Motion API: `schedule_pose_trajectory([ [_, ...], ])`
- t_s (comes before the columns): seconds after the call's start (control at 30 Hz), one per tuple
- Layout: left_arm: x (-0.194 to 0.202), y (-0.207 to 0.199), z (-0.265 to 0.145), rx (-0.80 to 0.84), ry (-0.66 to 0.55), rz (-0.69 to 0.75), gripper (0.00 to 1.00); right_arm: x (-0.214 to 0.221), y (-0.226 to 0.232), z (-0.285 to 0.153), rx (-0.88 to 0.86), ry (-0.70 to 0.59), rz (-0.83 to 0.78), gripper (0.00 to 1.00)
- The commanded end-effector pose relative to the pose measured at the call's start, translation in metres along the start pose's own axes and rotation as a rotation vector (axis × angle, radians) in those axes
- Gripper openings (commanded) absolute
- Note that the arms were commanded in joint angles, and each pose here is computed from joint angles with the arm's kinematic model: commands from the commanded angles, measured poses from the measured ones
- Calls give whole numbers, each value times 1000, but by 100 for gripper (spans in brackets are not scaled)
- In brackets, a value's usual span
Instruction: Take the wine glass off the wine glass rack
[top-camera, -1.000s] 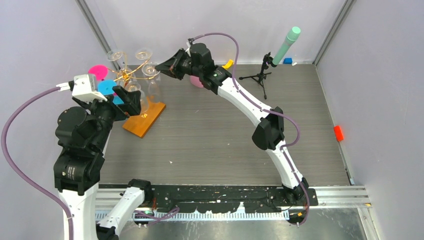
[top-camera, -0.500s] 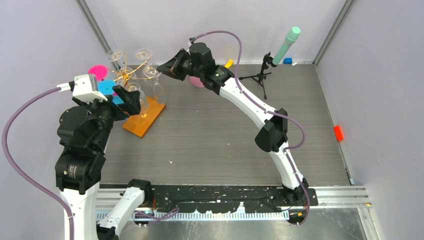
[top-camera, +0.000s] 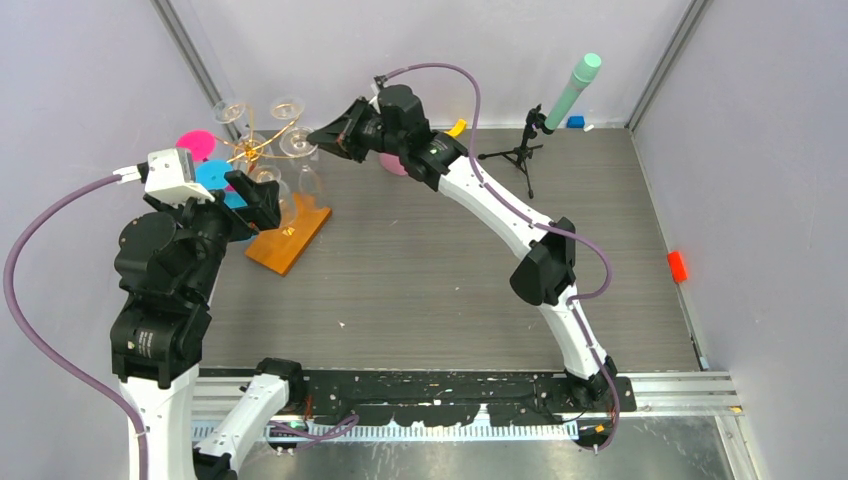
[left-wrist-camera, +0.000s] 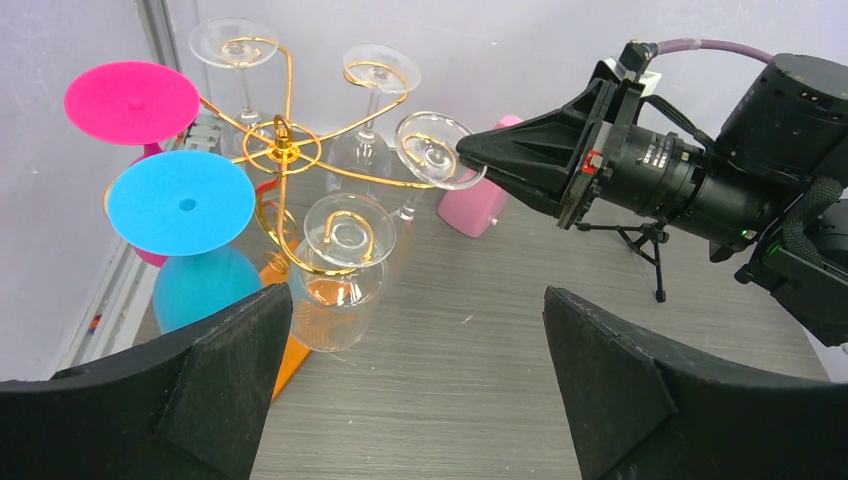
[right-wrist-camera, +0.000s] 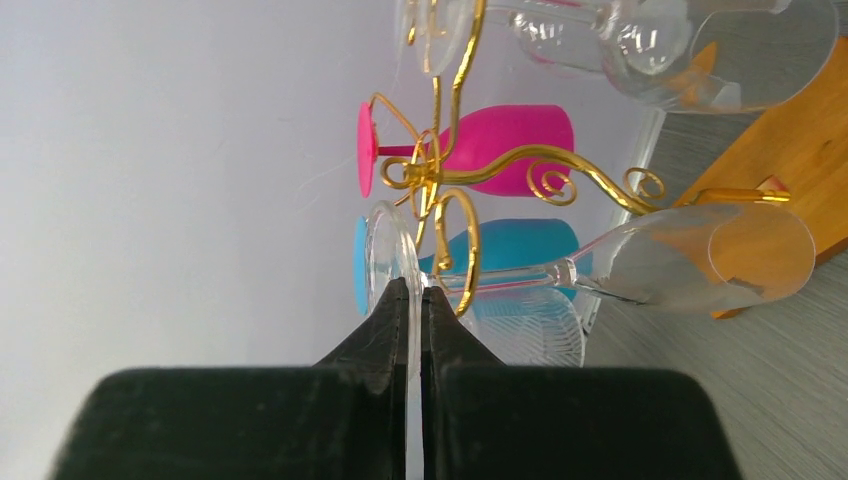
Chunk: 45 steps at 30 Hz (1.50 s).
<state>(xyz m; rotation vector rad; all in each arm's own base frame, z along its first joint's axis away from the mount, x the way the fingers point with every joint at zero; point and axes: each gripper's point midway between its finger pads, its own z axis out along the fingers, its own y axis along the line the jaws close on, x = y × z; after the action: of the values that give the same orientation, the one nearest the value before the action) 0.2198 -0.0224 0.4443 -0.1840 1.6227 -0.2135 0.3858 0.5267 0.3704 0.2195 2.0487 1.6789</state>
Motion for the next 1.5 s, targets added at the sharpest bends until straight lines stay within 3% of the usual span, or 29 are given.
schedule_pose_trajectory([
  [0.0, -11, 2, -1, -12, -47, 13, 100, 1, 75, -19, -226, 8, -9, 0],
  [0.5, -8, 4, -2, -16, -46, 16, 100, -5, 88, -8, -311, -37, -46, 0],
  [1.17, -5, 5, -2, -16, -36, 16, 100, -58, 61, 10, -215, -301, -109, 0],
  [1.47, 7, -1, 14, 11, -7, 10, 100, -78, 50, -3, -173, -300, -81, 0],
])
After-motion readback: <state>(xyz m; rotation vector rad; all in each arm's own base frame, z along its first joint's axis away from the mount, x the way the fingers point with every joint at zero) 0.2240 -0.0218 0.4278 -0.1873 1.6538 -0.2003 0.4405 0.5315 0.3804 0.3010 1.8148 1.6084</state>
